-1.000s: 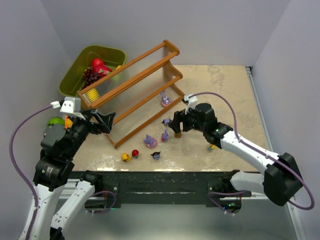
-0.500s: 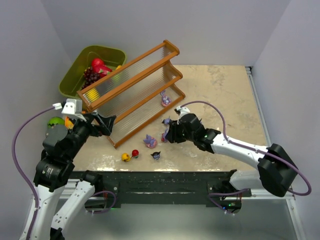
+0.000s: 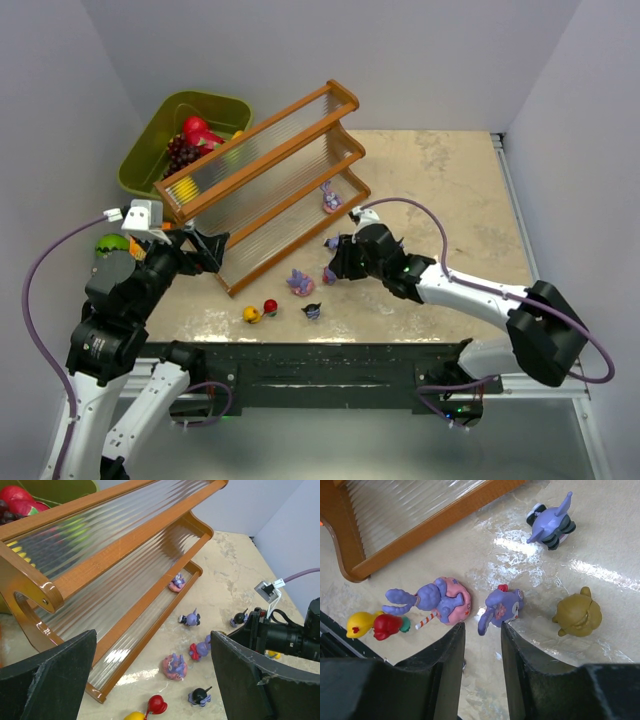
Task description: Place and organize the plastic toys onto the shelf
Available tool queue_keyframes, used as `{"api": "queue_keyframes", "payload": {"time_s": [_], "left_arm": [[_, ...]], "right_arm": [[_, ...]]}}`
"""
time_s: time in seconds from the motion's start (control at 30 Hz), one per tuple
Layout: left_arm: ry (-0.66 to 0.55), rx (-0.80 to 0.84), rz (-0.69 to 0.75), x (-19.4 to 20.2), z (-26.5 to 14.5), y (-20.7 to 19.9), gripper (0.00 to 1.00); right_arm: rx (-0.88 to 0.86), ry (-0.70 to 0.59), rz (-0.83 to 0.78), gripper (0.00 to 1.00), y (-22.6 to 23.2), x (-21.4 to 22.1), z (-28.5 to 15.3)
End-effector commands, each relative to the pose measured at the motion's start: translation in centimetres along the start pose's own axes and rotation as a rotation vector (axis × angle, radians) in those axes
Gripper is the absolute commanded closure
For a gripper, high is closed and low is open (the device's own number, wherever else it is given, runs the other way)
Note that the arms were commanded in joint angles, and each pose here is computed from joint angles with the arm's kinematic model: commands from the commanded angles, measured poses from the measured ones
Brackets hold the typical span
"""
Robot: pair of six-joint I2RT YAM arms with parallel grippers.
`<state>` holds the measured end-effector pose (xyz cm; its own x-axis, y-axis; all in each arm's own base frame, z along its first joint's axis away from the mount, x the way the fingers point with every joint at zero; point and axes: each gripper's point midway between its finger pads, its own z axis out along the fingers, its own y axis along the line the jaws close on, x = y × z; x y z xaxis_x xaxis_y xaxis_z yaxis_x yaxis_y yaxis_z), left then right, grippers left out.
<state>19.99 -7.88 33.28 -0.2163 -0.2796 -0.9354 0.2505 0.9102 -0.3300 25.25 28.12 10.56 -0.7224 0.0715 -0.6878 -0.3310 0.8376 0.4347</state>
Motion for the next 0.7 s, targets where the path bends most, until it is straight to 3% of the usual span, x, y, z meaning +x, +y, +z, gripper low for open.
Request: {"api": "queue_keyframes", "payload": {"time_s": [0.0, 0.13, 0.37, 0.67], "left_arm": [[-0.036, -0.025, 0.009, -1.1, -0.3, 0.3, 0.0], [-0.043, -0.031, 0.012, -1.3, -0.5, 0.4, 0.0], [-0.041, -0.041, 0.02, -1.3, -0.8, 0.6, 0.0], [-0.046, -0.045, 0.021, -1.4, -0.9, 0.7, 0.0]], "right_arm": [[-0.027, -0.057, -0.007, 0.66, 1.6, -2.3, 0.8], [-0.007, -0.033, -0.002, 0.73, 1.2, -1.8, 1.6], [-0.001, -0.025, 0.022, 1.0, 1.4, -1.9, 1.4], [-0.029, -0.052, 0.048, 1.0, 3.5, -4.5, -1.3]]}}
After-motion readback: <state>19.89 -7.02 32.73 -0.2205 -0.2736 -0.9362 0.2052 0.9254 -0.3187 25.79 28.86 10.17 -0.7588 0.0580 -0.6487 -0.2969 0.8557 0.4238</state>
